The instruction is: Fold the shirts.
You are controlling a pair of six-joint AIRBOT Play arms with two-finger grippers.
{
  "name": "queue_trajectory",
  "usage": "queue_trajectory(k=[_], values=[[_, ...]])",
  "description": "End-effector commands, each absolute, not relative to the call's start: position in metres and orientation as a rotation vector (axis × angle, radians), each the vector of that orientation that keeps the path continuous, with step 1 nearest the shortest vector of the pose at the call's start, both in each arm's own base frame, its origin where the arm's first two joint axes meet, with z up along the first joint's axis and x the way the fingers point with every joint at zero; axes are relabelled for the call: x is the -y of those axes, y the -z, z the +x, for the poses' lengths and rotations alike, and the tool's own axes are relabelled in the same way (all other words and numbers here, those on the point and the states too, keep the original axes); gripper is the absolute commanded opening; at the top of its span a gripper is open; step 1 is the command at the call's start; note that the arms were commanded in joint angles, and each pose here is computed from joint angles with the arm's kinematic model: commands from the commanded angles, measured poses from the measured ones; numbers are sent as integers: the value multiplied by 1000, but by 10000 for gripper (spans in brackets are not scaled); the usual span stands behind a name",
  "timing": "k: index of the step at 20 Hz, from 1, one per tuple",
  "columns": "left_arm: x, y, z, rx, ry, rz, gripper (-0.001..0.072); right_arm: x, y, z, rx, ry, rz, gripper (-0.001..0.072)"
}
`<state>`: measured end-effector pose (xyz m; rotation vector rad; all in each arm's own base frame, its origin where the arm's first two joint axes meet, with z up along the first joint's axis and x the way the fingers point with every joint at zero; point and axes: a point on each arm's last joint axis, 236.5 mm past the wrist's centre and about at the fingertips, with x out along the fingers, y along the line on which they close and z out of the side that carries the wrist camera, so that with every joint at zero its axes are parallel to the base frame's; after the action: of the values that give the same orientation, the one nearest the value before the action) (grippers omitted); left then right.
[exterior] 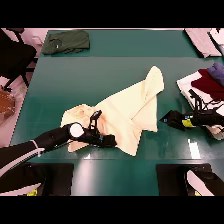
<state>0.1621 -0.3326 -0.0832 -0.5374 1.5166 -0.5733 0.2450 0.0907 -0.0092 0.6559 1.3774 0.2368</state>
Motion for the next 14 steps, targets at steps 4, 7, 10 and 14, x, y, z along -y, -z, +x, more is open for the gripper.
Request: queue_trajectory(k=[4, 7, 10, 14], values=[[374, 38, 196, -1368, 667, -576, 20, -93, 6, 249, -1356, -248, 668, 588], [396, -31, 212, -1259, 803, -494, 20, -87, 0, 280, -1225, -203, 711, 588], [382, -102, 253, -1080, 793, -441, 20, -81, -15, 327, -1073, -168, 807, 589], [324, -149, 305, -950, 684, -389, 20, -94, -48, 400, -997, -241, 766, 572]])
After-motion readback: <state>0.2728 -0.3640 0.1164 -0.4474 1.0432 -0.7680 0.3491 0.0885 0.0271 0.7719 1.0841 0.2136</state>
